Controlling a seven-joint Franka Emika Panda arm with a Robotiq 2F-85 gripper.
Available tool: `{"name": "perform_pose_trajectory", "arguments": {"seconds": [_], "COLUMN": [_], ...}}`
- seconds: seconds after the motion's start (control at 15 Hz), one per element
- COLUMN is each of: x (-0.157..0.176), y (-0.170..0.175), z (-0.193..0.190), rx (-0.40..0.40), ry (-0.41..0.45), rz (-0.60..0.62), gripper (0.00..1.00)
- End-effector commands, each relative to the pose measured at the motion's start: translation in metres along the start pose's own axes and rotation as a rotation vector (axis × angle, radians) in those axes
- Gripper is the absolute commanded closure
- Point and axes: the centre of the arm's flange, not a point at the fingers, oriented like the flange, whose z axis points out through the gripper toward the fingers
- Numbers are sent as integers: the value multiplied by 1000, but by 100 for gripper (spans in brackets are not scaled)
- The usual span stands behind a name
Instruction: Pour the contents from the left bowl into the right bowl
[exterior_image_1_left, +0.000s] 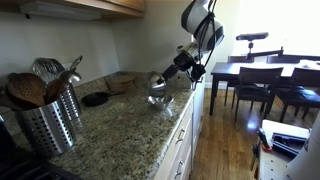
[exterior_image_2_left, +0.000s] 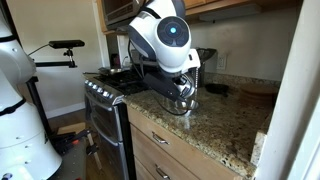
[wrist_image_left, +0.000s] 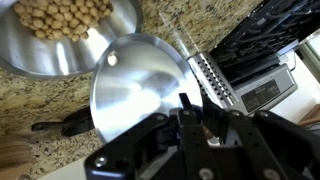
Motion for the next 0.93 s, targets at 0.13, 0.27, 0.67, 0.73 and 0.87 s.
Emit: {"name": "perform_pose_trajectory", "arguments": {"seconds": [0.13,0.27,0.67,0.73,0.87], "x": [-14,-17,-21,-21,-17], "y": [-5,-3,-1,-1,-2], "z": [-9,-9,-11,-11,-9], "rx": [22,23,34,31,20], "ry": [76,85,103,98,80], "rz": [-24,-21,-20,-14,-7], "gripper": [91,91,91,91,91]}}
